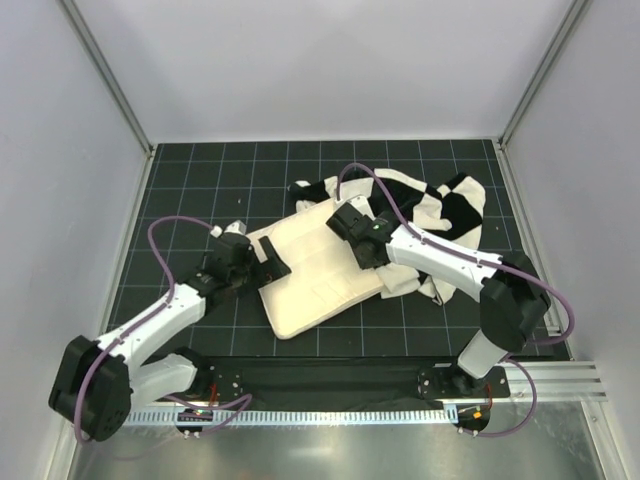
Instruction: Put the pillow into the pillowcase
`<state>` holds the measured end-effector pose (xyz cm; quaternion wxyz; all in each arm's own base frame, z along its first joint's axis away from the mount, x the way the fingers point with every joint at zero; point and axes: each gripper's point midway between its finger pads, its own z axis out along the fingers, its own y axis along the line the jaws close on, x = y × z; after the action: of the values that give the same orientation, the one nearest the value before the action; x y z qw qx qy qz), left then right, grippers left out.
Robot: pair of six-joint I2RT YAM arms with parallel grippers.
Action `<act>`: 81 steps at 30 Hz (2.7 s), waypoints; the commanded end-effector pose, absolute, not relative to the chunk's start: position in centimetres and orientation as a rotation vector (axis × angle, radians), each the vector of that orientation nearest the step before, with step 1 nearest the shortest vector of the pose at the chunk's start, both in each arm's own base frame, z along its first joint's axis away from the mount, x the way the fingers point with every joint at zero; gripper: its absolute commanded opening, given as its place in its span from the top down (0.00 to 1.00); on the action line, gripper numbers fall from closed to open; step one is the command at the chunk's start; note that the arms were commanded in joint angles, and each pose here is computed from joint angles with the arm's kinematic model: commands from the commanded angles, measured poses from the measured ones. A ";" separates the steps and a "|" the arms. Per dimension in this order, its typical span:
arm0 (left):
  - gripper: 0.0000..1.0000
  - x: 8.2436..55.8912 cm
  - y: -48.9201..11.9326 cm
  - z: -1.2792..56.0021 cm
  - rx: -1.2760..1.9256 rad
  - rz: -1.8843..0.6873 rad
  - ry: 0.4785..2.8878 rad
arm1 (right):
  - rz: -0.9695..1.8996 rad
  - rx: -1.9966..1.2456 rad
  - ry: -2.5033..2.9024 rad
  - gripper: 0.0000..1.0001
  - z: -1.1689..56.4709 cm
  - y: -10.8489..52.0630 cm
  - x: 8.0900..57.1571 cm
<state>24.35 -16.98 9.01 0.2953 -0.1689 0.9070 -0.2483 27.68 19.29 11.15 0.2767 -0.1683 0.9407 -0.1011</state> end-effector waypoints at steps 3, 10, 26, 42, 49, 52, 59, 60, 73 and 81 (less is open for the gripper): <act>0.23 27.3 -20.5 10.0 -0.408 -0.808 2.332 | -0.237 -0.377 2.505 0.96 11.8 19.8 28.7; 0.88 29.6 -23.9 10.6 -0.346 -0.933 2.292 | 0.317 -0.563 2.513 0.96 14.2 26.4 25.6; 1.00 31.8 -31.4 25.9 -0.094 -0.997 2.058 | 0.966 -0.745 2.134 0.96 32.4 35.9 25.4; 1.00 29.5 -29.5 14.1 -0.088 -0.880 2.247 | -0.079 -0.258 2.374 0.38 22.3 17.5 31.1; 1.00 28.6 -29.4 13.0 -0.083 -0.913 2.259 | -0.398 -0.148 2.450 0.37 17.9 14.2 34.8; 1.00 28.4 -29.5 12.7 -0.077 -0.927 2.261 | -0.457 -0.154 2.463 0.37 16.3 14.7 36.1; 1.00 28.2 -29.8 12.1 -0.059 -0.933 2.271 | -0.739 -0.081 2.468 0.38 13.2 12.5 37.4; 1.00 28.2 -29.8 12.1 -0.056 -0.933 2.273 | -0.792 -0.060 2.452 0.39 13.2 11.6 37.5; 1.00 29.0 -31.0 14.2 0.038 -0.968 2.214 | -0.484 -0.096 2.397 0.96 15.5 15.4 41.7; 1.00 30.7 -34.6 20.9 0.190 -1.118 2.037 | 0.384 -0.445 2.271 0.96 24.1 28.7 37.7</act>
<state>29.61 -30.64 12.49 0.3351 0.0203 0.8777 -0.3419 38.73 22.61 16.16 0.3275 -0.1180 0.9372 -0.0194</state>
